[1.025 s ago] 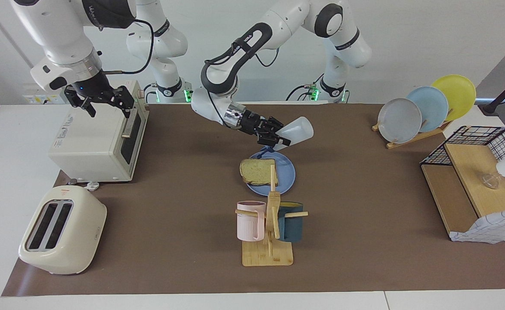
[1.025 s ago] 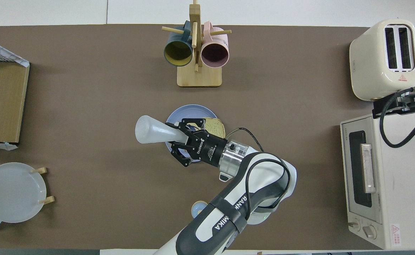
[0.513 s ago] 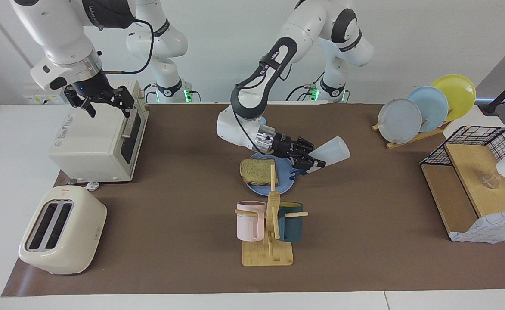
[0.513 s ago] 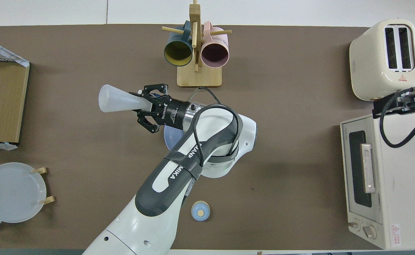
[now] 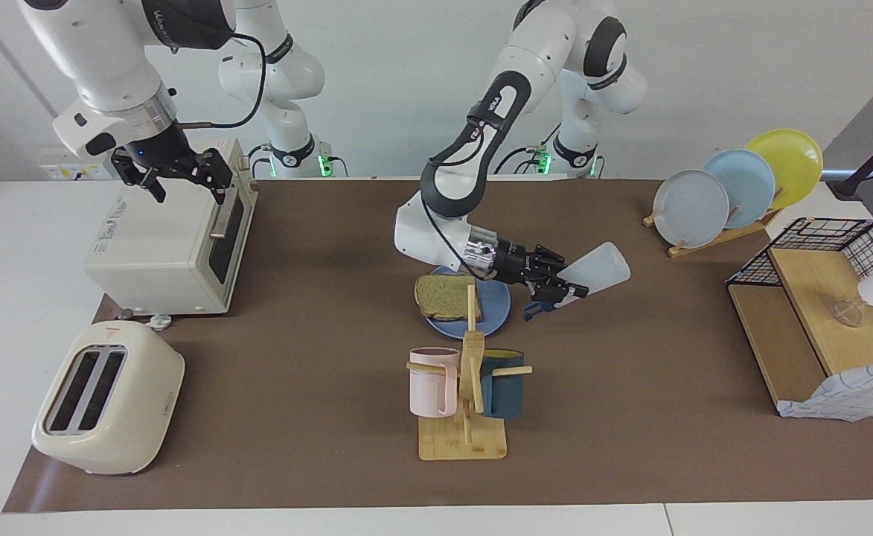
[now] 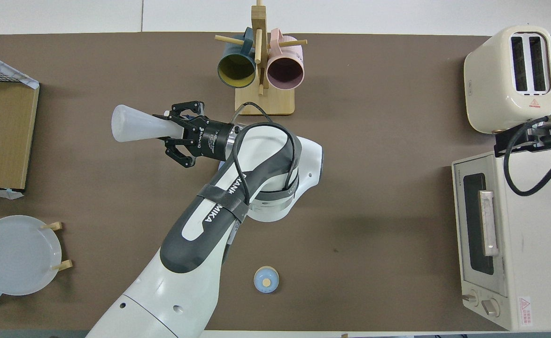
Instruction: Put bread on plate and add seasoning
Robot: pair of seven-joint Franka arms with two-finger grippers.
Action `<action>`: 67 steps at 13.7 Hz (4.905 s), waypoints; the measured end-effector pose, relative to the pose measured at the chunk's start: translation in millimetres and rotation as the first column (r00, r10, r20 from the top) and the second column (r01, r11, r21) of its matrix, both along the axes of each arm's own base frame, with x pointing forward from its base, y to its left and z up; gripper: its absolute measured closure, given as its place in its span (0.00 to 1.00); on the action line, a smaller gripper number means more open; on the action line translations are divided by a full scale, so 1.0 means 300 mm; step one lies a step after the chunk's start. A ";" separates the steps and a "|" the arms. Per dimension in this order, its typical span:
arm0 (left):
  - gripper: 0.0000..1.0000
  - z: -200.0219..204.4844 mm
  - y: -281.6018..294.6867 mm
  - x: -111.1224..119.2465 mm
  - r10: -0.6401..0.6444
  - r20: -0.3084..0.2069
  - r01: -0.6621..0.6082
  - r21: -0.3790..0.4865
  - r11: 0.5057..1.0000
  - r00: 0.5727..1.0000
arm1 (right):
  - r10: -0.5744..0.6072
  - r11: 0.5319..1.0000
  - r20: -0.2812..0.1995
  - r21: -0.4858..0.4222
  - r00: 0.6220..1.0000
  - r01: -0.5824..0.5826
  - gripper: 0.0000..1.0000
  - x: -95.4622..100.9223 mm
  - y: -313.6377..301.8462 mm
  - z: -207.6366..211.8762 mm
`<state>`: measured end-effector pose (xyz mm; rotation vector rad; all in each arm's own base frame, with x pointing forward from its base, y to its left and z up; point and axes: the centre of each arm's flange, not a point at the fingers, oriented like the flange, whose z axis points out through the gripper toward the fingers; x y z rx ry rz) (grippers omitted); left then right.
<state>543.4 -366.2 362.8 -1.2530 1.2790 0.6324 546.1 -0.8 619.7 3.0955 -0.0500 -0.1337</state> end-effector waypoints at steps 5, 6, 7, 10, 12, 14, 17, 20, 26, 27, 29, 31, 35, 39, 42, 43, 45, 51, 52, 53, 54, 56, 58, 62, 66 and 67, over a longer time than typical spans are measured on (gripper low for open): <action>0.63 0.186 0.122 0.007 0.008 0.027 -0.006 -0.076 0.997 1.000 | 0.000 1.000 0.000 0.000 1.000 0.000 0.00 0.000 0.000 0.000; 0.63 0.242 0.146 0.012 0.010 0.023 -0.008 -0.108 0.994 1.000 | 0.000 1.000 0.000 0.000 1.000 0.000 0.00 0.000 0.000 0.000; 0.63 0.316 0.175 0.016 0.011 0.015 -0.008 -0.158 0.987 1.000 | 0.001 1.000 0.000 0.000 1.000 -0.001 0.00 0.000 0.003 0.000; 0.63 0.554 0.283 -0.008 0.039 0.009 -0.034 -0.312 0.949 0.999 | 0.005 1.000 0.000 0.000 1.000 -0.005 0.00 0.000 0.009 0.000; 0.63 0.664 0.333 -0.040 0.058 0.006 -0.051 -0.410 0.910 0.998 | 0.006 1.000 0.000 0.000 1.000 -0.006 0.00 0.000 0.011 0.000; 0.63 0.749 0.378 -0.068 0.081 0.000 -0.070 -0.513 0.855 0.997 | 0.006 1.000 0.000 0.000 1.000 -0.006 0.00 0.000 0.010 0.000; 0.63 0.849 0.437 -0.103 0.112 -0.007 -0.091 -0.631 0.771 0.994 | 0.004 1.000 0.000 0.000 1.000 -0.004 0.00 0.000 0.007 0.000; 0.63 0.911 0.503 -0.096 0.166 -0.032 -0.133 -0.758 0.639 0.986 | 0.004 1.000 0.000 0.000 1.000 -0.004 0.00 0.000 0.007 0.000; 0.63 0.940 0.569 -0.028 0.357 -0.013 -0.142 -0.931 0.336 0.934 | 0.004 1.000 0.000 0.000 1.000 -0.004 0.00 0.000 0.007 0.000; 0.63 0.945 0.572 -0.018 0.392 -0.010 -0.132 -0.949 0.285 0.920 | 0.004 1.000 0.000 0.000 1.000 -0.004 0.00 0.000 0.007 0.000; 0.63 0.952 0.584 0.007 0.455 -0.012 -0.106 -0.978 0.182 0.891 | 0.004 1.000 0.000 0.000 1.000 -0.004 0.00 0.000 0.007 0.000; 0.63 0.947 0.618 0.041 0.521 -0.030 -0.079 -0.994 0.072 0.853 | 0.004 1.000 0.000 0.000 1.000 -0.004 0.00 0.000 0.007 0.000; 0.63 0.930 0.695 0.102 0.638 -0.087 -0.007 -0.992 -0.127 0.765 | 0.004 1.000 0.000 0.000 1.000 -0.004 0.00 0.000 0.007 0.000; 0.63 0.881 0.766 0.146 0.697 -0.134 0.075 -0.962 -0.261 0.705 | 0.004 1.000 0.000 0.000 1.000 -0.004 0.00 0.000 0.007 0.000; 0.63 0.832 0.776 0.142 0.720 -0.123 0.140 -0.945 -0.295 0.683 | 0.004 1.000 0.000 0.000 1.000 -0.004 0.00 0.000 0.007 0.000; 0.63 0.810 0.773 0.136 0.727 -0.119 0.165 -0.938 -0.306 0.677 | 0.004 1.000 0.000 0.000 1.000 -0.004 0.00 0.000 0.007 0.000; 0.63 0.753 0.763 0.125 0.733 -0.104 0.212 -0.921 -0.325 0.672 | 0.004 1.000 0.000 0.000 1.000 -0.004 0.00 0.000 0.007 0.000; 0.63 0.598 0.756 0.101 0.742 -0.041 0.349 -0.864 -0.362 0.669 | 0.004 1.000 0.000 0.000 1.000 -0.004 0.00 0.000 0.007 0.000; 0.63 0.569 0.751 0.097 0.741 -0.029 0.367 -0.855 -0.367 0.671 | 0.004 1.000 0.000 0.000 1.000 -0.004 0.00 0.000 0.007 0.000; 0.63 0.532 0.740 0.094 0.738 -0.017 0.385 -0.844 -0.372 0.675 | 0.004 1.000 0.000 0.000 1.000 -0.004 0.00 0.000 0.007 0.000; 0.63 0.488 0.725 0.093 0.734 -0.007 0.399 -0.835 -0.378 0.680 | 0.004 1.000 0.000 0.000 1.000 -0.004 0.00 0.000 0.007 -0.001; 0.63 0.392 0.694 0.091 0.726 0.011 0.422 -0.819 -0.388 0.688 | 0.004 1.000 0.000 0.000 1.000 -0.004 0.00 0.000 0.007 -0.001; 0.63 0.303 0.678 0.092 0.722 0.027 0.443 -0.805 -0.394 0.691 | 0.004 1.000 0.000 0.000 1.000 -0.004 0.00 0.000 0.007 -0.001; 0.63 0.134 0.677 0.095 0.725 0.070 0.503 -0.766 -0.401 0.685 | 0.004 1.000 0.000 0.000 1.000 -0.004 0.00 0.000 0.007 -0.001; 0.63 -0.007 0.672 0.097 0.718 0.079 0.498 -0.772 -0.394 0.691 | 0.004 1.000 -0.001 0.000 1.000 -0.004 0.00 0.000 0.007 -0.001; 0.63 -0.020 0.670 0.097 0.714 0.081 0.493 -0.776 -0.393 0.695 | 0.004 1.000 -0.001 0.000 1.000 -0.004 0.00 0.000 0.007 -0.001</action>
